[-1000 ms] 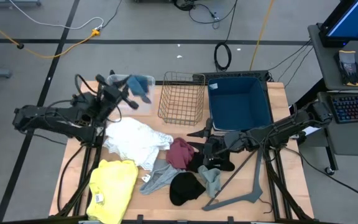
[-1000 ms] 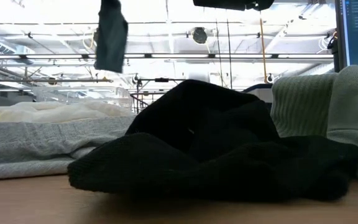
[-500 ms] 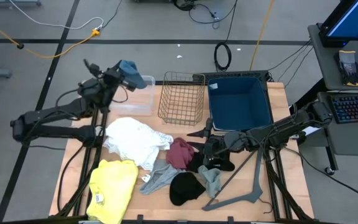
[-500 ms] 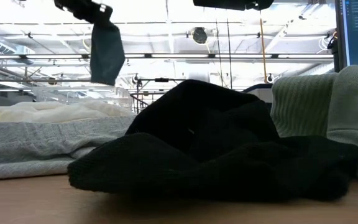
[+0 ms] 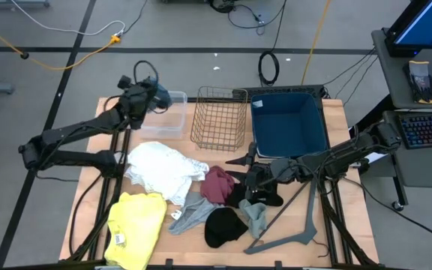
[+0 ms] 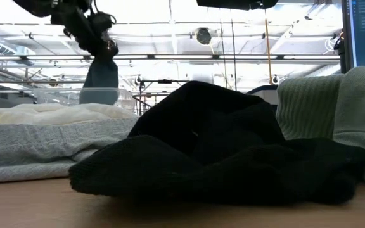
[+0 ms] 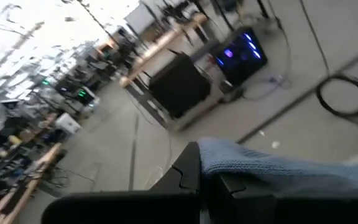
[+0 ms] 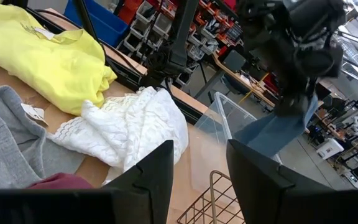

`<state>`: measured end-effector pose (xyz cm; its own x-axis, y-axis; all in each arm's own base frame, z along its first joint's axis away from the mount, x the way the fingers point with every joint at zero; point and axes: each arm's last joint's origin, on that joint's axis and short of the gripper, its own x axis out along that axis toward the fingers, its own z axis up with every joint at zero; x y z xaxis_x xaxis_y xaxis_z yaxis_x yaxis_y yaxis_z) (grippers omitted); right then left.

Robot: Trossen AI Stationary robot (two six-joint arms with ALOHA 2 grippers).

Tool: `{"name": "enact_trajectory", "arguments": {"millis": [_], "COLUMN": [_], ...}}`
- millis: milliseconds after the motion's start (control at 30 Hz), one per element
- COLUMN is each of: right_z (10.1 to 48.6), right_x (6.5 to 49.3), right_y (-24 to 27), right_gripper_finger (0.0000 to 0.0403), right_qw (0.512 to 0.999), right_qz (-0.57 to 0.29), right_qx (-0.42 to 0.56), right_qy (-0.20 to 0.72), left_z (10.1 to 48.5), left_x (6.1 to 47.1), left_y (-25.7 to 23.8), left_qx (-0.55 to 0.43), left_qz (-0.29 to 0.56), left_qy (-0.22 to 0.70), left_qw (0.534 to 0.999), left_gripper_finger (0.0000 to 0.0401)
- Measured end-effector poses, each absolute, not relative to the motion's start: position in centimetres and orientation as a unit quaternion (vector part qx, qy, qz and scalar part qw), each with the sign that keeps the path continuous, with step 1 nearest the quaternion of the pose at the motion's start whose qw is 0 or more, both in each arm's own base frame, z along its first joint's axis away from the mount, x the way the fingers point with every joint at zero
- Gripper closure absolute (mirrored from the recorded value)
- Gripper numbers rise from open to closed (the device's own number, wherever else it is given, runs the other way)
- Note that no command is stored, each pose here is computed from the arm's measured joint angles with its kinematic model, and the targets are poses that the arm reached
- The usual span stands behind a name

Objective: Pick & Place Cloths
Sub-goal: Put the blue sock into the transparent bin

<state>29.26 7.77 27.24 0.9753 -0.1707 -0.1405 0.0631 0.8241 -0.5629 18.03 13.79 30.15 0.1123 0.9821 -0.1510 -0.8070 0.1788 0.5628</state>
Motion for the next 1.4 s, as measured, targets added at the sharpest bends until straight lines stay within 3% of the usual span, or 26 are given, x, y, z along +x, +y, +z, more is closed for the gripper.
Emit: {"name": "enact_trajectory", "arguments": {"millis": [433,1067,1233,1400], "right_z": [27.2,26.7,25.4,24.4], "right_x": [29.3,29.2,28.7,28.0], "right_y": [7.8,7.7,8.0,8.8], "right_gripper_finger": [0.0262,0.0263,0.0261,0.0261], "right_qw": [0.95,0.953,0.948,0.945], "right_qz": [-0.061,-0.057,-0.043,-0.024], "right_qx": [-0.291,-0.273,-0.259,-0.241], "right_qy": [0.093,0.119,0.179,0.221], "left_z": [25.8,23.7,23.6,23.6], "left_x": [18.7,17.7,17.7,17.7], "left_y": [15.3,15.4,15.3,15.3], "left_qx": [0.134,0.053,0.045,0.038], "left_qz": [0.574,0.497,0.483,0.482], "left_qy": [0.371,0.438,0.441,0.438], "left_qw": [0.718,0.747,0.755,0.758], "left_gripper_finger": [0.0401,0.0394,0.0363,0.0291]}}
